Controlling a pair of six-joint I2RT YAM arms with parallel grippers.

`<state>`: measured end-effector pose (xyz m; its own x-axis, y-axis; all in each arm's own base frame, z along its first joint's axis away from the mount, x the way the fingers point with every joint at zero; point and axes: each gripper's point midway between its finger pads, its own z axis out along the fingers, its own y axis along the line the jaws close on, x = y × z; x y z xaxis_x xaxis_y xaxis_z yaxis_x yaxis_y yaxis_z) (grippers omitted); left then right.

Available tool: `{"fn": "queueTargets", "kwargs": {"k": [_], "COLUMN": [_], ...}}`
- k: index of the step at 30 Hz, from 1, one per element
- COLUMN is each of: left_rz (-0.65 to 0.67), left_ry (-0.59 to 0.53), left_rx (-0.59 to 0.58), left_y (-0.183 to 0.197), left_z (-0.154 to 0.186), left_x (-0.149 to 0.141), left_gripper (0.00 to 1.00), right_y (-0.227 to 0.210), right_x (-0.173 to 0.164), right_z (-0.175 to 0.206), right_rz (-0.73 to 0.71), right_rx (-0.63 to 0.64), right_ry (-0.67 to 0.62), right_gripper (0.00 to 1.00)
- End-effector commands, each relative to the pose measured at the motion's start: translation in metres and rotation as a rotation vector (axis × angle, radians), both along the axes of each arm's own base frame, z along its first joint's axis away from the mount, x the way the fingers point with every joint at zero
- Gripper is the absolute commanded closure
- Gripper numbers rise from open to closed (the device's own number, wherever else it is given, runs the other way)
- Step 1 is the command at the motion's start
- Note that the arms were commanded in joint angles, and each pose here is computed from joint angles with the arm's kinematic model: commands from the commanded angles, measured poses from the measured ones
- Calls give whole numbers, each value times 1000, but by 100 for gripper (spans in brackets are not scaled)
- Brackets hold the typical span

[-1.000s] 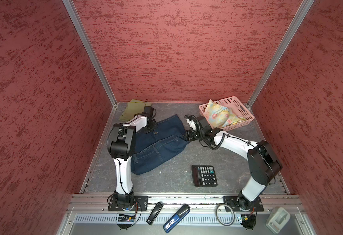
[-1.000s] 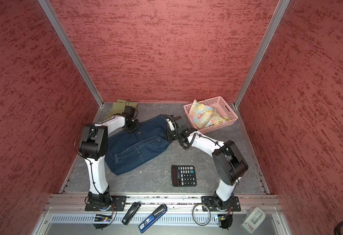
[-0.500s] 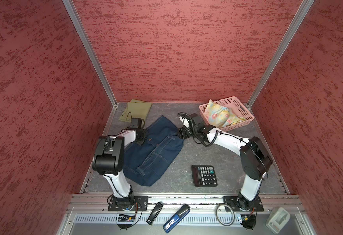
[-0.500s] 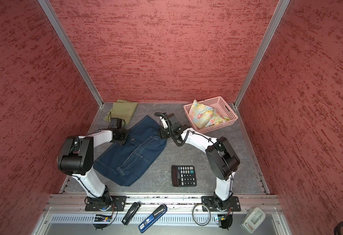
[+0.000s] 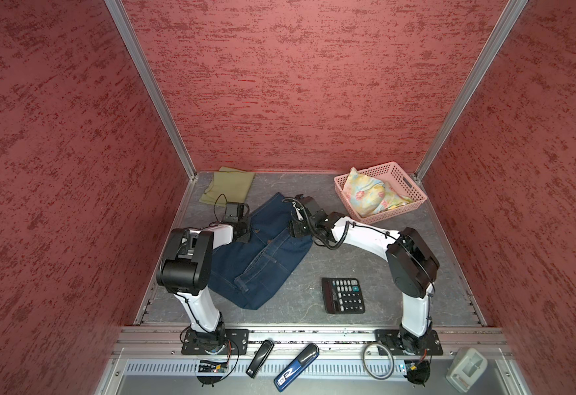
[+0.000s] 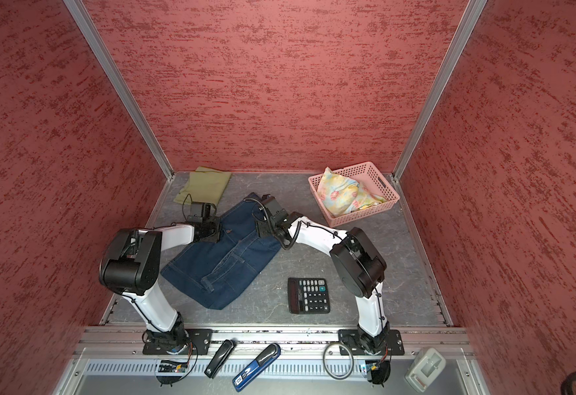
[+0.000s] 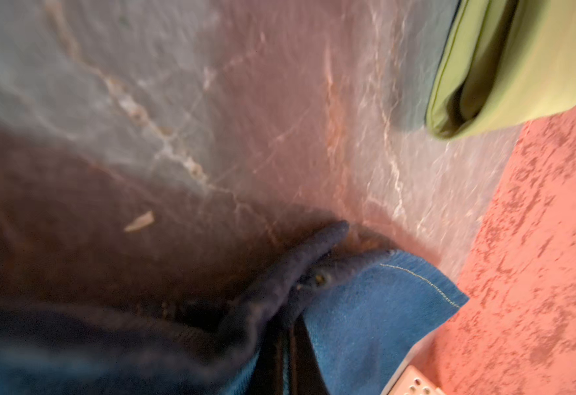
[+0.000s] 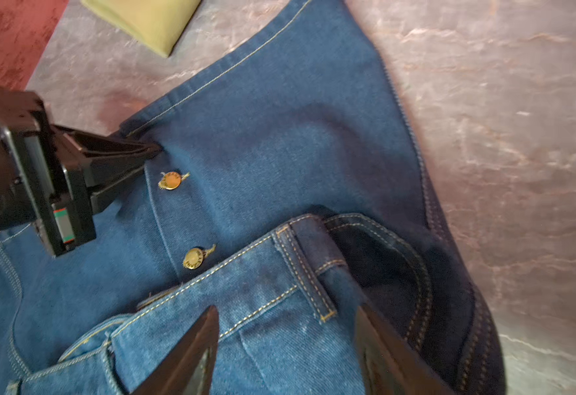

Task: Fold and stack skirts
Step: Smooth out the skirt at the center of the table.

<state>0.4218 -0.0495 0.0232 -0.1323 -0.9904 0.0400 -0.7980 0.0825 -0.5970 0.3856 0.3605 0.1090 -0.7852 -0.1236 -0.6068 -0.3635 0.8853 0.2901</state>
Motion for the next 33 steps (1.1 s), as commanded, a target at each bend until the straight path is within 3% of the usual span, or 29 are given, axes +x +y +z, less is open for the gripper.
{"fn": "queueTargets", "kwargs": {"k": [1, 9, 20, 29, 33], "left_rz": [59, 35, 11, 16, 20], "left_ry": [59, 14, 9, 5, 13], "left_rx": [19, 87, 113, 105, 103], "left_y": [8, 19, 22, 28, 32], "left_z": [-16, 9, 8, 7, 4], "left_x": [-5, -1, 2, 6, 4], "left_gripper": [100, 100, 100, 100, 100], "right_y": [7, 36, 1, -11, -30], "right_x": [9, 16, 57, 60, 51], "right_z": [9, -11, -25, -59, -42], "right_rz": [-58, -85, -314, -275, -240], "right_rx": [-4, -39, -212, -317, -312], "right_ry": [-27, -2, -104, -43, -54], "right_gripper": [35, 35, 38, 32, 34]}}
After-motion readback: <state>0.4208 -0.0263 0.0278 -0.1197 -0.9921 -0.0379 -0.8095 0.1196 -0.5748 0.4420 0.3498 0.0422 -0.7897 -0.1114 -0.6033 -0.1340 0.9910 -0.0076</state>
